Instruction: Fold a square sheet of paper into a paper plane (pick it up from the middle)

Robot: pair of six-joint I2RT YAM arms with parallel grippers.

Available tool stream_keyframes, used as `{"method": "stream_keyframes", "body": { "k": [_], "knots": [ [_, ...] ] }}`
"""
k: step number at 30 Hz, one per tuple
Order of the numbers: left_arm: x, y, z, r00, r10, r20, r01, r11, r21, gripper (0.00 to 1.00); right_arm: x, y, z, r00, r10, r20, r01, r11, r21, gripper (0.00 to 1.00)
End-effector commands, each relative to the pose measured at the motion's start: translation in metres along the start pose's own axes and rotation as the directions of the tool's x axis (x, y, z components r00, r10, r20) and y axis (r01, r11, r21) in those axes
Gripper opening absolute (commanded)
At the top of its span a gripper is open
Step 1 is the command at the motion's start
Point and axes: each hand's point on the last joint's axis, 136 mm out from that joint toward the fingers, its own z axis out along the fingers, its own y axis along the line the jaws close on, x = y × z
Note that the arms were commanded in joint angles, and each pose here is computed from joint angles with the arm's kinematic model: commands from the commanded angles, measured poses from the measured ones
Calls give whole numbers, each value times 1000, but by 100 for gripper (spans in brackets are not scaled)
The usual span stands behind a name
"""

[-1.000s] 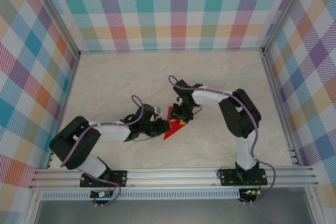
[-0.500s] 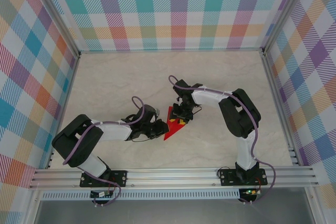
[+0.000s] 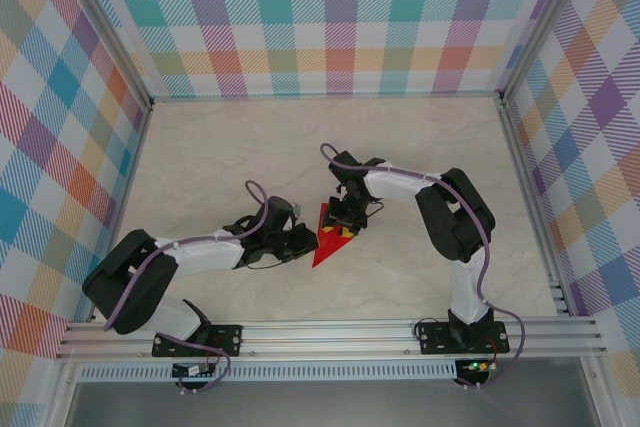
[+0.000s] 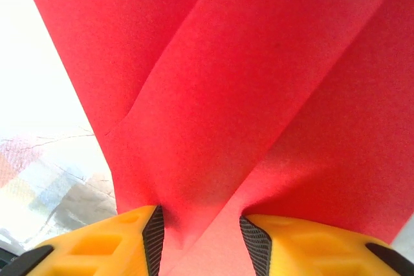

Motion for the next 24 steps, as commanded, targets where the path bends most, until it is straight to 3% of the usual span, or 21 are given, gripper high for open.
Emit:
{"method": "stream_keyframes", "body": {
  "k": [1, 24],
  "knots": [
    [-15, -12, -13, 997, 38, 64, -38, 999, 4, 13, 22, -94, 69, 992, 86, -87, -54, 945, 322, 44],
    [-21, -13, 31, 1000, 20, 7, -20, 999, 41, 8, 23, -98, 75, 990, 102, -99, -64, 941, 333, 48]
  ]
}}
